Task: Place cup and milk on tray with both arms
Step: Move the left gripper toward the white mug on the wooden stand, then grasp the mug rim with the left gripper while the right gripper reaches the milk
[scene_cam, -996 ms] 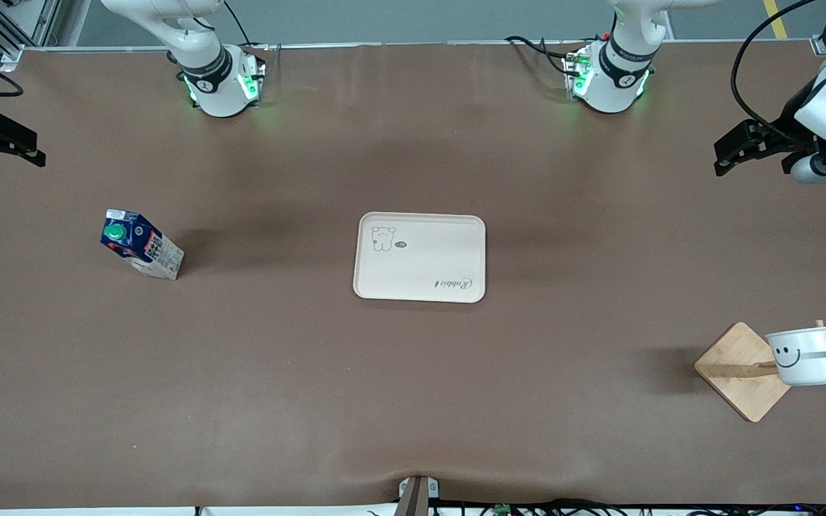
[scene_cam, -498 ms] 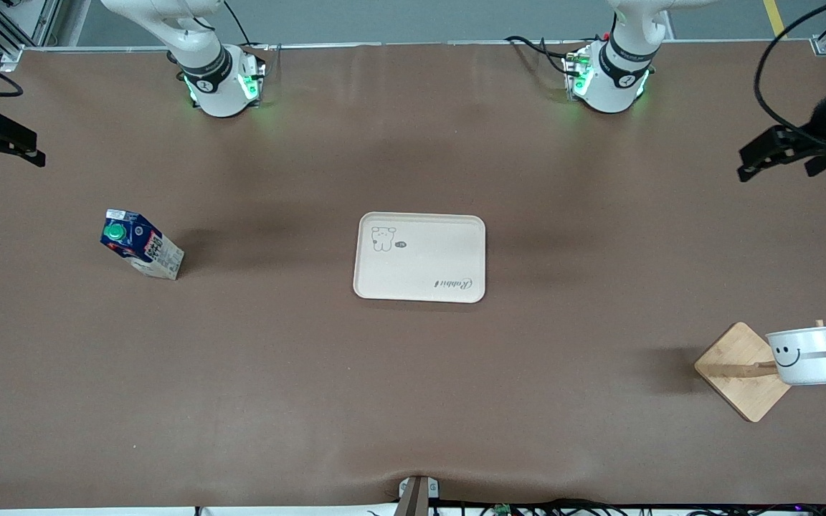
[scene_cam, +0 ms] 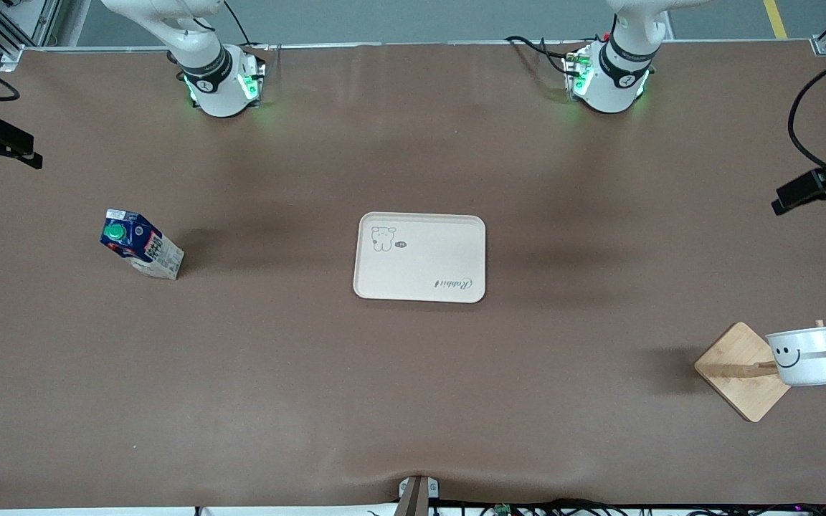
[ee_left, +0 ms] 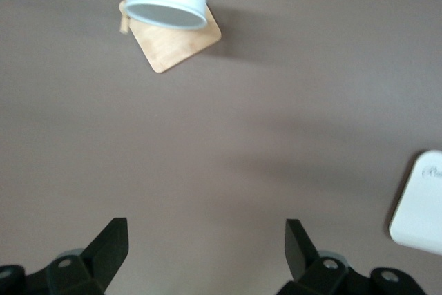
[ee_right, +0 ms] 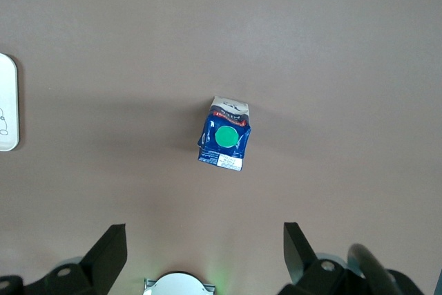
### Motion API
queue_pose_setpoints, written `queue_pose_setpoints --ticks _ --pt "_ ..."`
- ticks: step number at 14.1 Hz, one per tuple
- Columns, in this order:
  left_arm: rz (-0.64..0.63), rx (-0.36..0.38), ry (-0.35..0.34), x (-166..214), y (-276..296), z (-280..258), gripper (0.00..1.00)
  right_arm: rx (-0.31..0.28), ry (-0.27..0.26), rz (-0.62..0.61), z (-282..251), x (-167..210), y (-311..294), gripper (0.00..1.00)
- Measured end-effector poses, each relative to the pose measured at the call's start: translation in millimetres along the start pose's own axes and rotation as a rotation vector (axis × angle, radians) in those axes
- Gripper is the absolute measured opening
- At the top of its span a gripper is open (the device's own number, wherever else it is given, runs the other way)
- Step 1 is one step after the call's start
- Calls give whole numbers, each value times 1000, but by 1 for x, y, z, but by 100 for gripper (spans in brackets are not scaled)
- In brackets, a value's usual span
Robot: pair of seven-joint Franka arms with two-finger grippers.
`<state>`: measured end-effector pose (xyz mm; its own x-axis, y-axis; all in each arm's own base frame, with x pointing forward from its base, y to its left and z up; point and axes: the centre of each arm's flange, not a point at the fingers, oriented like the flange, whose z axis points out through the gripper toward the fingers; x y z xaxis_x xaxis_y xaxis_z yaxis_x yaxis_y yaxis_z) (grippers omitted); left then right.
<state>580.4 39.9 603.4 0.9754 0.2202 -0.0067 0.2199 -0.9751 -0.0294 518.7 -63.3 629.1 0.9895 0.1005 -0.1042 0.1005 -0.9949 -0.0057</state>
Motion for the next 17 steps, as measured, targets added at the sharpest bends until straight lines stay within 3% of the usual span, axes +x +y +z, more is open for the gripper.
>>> queue_pose_setpoints --ticks 8,11,17 --pt "-319 -39 141 39 -7 74 100 -1 -2 1 2 7 1 100" --pt "-400 -9 196 42 -7 99 100 -2 -2 -2 2 9 0 100" --pt "-540 -18 280 54 4 152 100 4 -43 -1 23 23 3 100"
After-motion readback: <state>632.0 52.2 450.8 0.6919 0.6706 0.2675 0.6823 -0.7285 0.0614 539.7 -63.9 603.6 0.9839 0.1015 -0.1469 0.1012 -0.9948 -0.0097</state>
